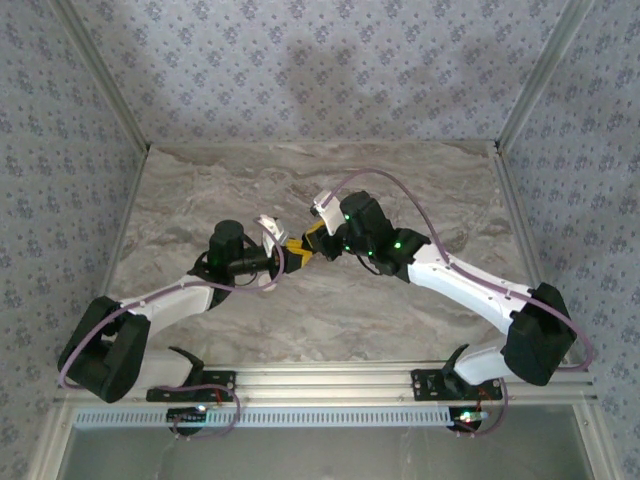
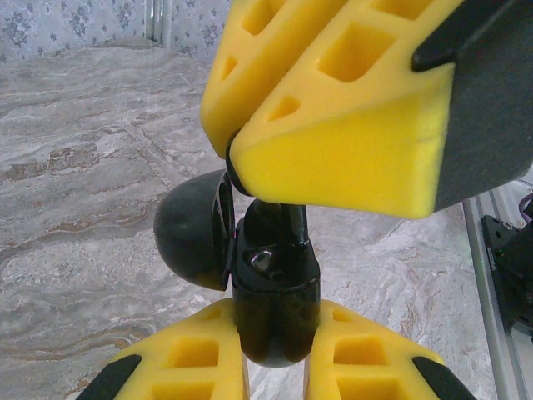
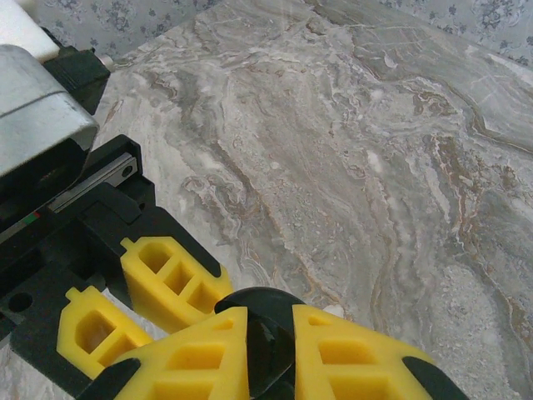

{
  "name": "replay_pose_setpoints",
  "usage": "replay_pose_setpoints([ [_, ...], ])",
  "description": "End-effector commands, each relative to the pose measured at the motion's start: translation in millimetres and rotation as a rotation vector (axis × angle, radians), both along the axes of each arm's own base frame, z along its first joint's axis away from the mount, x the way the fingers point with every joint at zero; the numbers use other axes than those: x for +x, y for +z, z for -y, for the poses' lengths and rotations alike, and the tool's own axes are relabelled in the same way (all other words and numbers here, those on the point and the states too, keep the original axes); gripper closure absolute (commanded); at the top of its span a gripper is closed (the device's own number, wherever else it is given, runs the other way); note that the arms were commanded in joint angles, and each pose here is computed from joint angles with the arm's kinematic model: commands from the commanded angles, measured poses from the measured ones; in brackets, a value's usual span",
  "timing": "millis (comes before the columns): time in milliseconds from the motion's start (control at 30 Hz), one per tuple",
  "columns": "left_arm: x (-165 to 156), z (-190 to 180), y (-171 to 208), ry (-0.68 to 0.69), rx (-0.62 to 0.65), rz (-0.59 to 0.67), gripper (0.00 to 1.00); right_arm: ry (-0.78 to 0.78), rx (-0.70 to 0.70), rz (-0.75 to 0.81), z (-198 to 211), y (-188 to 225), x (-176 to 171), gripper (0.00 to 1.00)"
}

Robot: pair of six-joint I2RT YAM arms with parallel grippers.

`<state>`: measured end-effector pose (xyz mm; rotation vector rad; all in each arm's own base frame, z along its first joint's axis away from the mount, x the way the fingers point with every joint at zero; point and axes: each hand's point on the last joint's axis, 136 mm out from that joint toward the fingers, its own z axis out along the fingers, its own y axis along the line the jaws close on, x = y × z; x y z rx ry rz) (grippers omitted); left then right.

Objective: Insert the wireless bluetooth earbuds into the charging case

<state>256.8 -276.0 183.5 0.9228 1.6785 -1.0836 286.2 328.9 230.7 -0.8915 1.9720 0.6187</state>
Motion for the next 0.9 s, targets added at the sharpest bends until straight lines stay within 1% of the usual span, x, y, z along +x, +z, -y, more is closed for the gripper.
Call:
replay_pose_setpoints([
  [0,0,5,34,-0.018,-0.063,0.090,0.91,0.027,-0.039,-0.009,-1,-9,-7,0.81],
  [300,-1,4,37,-0.022,-0.071,0.092,0.91,-0.065,-0.025,0.050,4,-3,11,0.82],
  [533,-1,4,40,-0.021,-0.082,0.092,0.91,-0.078,-0.001,0.072,-1,-1,17,0.82],
  [667,0,4,42,-0.013,-0.087,0.096,0.91,-0.058,-0.004,0.068,-2,-2,12,0.82],
  [867,1,3,45,0.000,-0.091,0.109,0.91,-0.002,-0.024,0.054,3,-5,-5,0.82],
])
